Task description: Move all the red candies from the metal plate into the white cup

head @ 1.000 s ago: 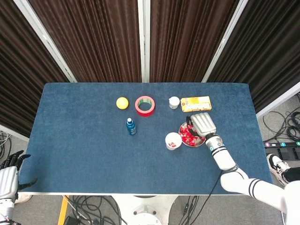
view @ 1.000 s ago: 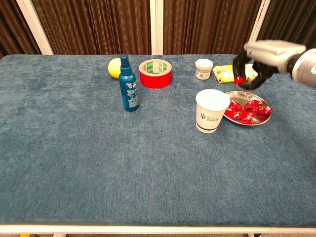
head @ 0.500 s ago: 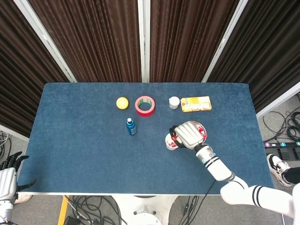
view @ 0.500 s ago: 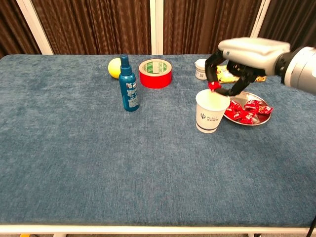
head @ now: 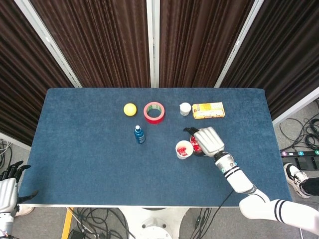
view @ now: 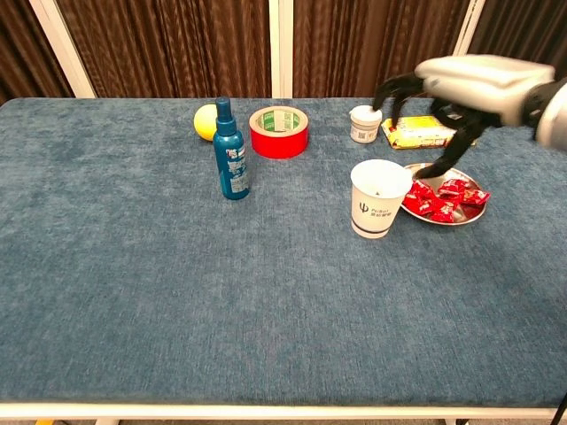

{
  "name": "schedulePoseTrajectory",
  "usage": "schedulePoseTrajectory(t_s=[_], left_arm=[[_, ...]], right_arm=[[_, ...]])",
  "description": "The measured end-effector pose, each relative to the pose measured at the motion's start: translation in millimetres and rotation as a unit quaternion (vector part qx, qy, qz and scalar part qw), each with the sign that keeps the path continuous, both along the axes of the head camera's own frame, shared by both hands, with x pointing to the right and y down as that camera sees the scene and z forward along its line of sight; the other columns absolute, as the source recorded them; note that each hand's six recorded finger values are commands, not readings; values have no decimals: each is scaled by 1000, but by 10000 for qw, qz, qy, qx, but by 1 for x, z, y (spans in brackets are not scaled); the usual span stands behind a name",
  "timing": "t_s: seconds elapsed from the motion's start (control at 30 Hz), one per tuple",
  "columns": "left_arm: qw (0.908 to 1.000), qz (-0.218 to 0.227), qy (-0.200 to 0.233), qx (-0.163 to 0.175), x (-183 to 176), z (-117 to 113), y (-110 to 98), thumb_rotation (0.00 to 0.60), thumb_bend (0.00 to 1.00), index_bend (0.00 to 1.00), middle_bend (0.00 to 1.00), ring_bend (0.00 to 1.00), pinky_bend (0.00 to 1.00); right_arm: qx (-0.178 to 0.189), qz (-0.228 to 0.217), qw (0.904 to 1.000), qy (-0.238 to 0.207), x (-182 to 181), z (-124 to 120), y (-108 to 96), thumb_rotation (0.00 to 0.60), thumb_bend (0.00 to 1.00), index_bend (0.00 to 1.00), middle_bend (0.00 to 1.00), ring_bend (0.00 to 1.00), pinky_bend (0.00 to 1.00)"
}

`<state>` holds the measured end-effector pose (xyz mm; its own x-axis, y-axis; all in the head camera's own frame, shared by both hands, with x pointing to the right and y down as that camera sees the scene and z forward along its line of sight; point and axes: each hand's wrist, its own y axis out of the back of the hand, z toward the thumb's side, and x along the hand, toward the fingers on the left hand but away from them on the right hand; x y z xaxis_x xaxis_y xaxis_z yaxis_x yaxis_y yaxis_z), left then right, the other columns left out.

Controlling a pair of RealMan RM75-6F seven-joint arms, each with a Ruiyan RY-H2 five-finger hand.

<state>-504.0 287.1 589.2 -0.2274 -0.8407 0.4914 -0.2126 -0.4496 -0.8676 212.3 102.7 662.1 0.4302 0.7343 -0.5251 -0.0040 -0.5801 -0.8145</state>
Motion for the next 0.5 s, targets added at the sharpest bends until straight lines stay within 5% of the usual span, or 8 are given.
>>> schedulePoseTrajectory(t_s=[0.23, 0.5], left_arm=[[10000, 50, 29, -26, 5, 3, -1, 600, 51, 296, 222, 135, 190], [10000, 18, -8, -53, 4, 2, -1, 600, 51, 296, 222, 135, 190]], right_arm=[[-163, 56, 9966, 808, 39, 31, -5, 600, 111, 305, 354, 805, 1000], [-541, -146, 9905, 1253, 41, 76, 8, 600, 127, 339, 356, 807, 1000]])
